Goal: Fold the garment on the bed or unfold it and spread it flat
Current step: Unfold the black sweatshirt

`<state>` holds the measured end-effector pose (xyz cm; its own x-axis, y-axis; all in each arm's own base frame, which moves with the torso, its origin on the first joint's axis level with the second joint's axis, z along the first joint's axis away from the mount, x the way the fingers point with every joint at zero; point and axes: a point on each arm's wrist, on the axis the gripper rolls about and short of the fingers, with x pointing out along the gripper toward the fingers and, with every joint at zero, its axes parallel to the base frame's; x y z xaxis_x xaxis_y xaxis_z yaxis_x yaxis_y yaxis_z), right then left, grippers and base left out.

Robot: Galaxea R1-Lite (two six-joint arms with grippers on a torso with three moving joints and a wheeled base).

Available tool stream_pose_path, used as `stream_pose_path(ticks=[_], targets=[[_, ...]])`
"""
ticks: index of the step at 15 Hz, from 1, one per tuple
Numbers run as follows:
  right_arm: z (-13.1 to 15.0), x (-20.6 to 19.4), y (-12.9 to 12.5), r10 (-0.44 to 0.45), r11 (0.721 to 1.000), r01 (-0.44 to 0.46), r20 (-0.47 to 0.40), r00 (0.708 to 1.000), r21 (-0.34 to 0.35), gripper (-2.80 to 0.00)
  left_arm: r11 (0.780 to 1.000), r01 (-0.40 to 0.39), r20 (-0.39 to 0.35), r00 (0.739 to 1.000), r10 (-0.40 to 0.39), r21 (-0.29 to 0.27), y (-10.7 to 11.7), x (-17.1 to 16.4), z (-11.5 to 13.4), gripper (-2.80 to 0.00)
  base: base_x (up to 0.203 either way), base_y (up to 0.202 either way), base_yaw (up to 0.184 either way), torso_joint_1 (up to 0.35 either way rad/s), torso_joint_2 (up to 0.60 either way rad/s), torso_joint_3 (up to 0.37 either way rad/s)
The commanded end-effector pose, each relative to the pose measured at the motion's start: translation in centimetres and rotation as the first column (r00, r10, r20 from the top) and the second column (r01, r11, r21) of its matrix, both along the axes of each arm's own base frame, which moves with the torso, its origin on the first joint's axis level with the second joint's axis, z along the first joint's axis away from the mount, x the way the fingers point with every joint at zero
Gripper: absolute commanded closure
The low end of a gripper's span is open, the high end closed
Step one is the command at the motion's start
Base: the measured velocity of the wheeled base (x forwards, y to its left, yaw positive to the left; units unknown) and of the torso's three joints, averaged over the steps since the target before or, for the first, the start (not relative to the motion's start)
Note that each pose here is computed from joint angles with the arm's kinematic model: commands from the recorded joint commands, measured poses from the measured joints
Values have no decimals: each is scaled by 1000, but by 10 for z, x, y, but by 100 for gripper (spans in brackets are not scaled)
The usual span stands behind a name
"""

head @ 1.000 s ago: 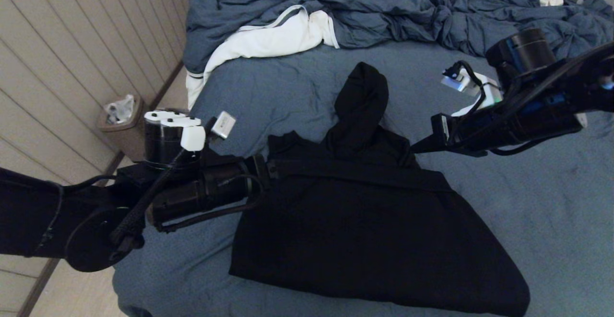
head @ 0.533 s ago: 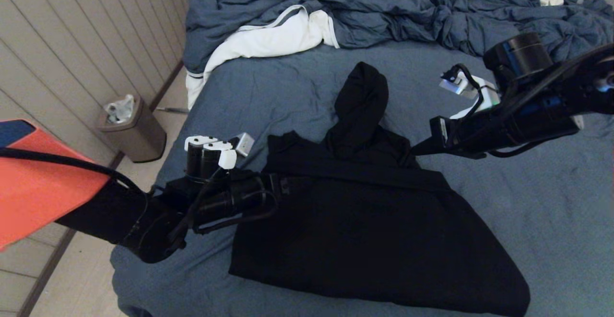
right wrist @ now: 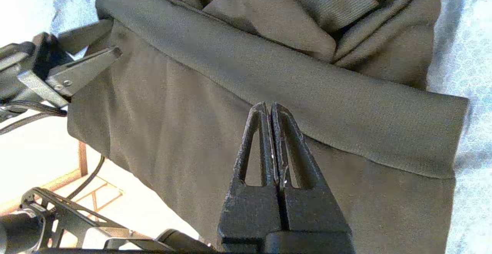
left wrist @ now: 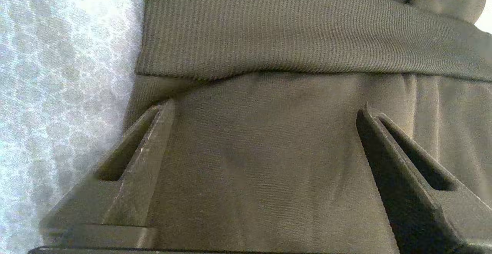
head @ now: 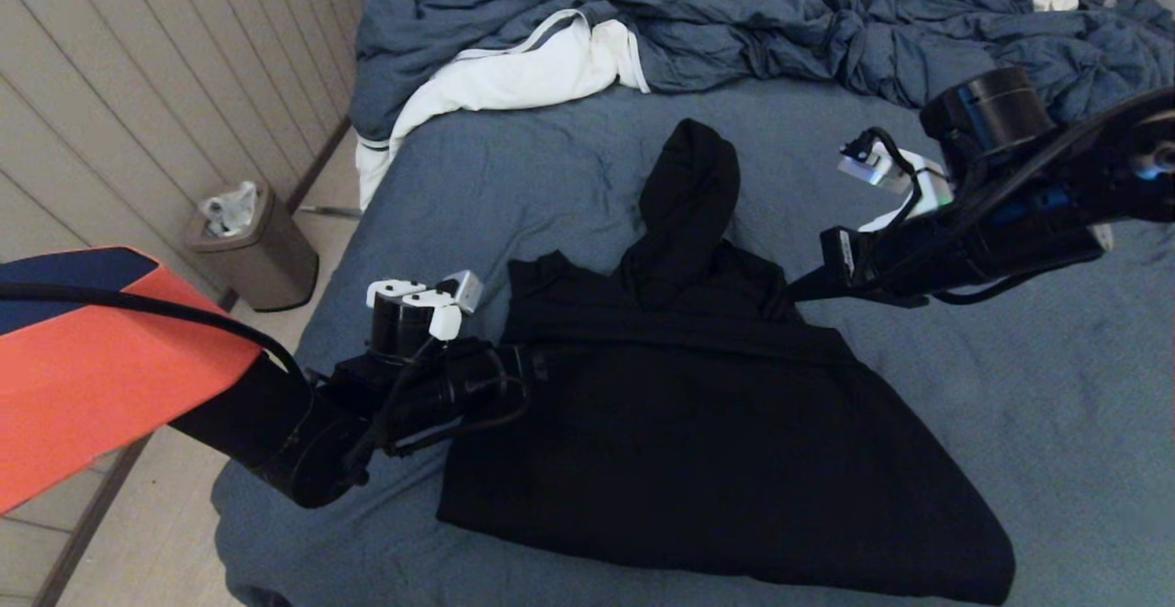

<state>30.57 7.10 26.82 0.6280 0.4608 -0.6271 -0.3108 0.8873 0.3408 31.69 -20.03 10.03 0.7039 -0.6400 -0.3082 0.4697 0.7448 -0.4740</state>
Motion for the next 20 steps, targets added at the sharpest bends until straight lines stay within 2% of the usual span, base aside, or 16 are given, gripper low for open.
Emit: stream_pose_path(ticks=[1,6,10,14,17,19,20], targets=[[-1,0,0,2,1000,-2,-5,1000,1,0,1000,21,5,1000,-21,-8,-6,-6,3,0,0,0,0,0,0,0],[4,-2,-1,-3,1000,3,10,1000,3,0,992,121,-12,993,-121,25,-40,-43,-7,0,0,0,0,0,0,0],[5,-2,-2,-7,1000,7,13,1000,5,0,994,99,37,994,-101,48,-48,-52,-1,0,0,0,0,0,0,0],[4,-2,-1,-3,1000,3,10,1000,3,0,999,-21,85,996,19,30,-23,-26,13,0,0,0,0,0,0,0],[5,-2,-3,-8,1000,8,13,1000,5,0,994,-108,163,980,110,-21,3,-14,46,0,0,0,0,0,0,0],[4,-1,-2,-7,1000,7,11,1000,4,0,990,-140,217,966,142,-23,12,-17,62,0,0,0,0,0,0,0],[4,-1,-2,-5,1000,5,11,1000,4,0,990,-141,221,965,142,-20,13,-19,63,0,0,0,0,0,0,0]])
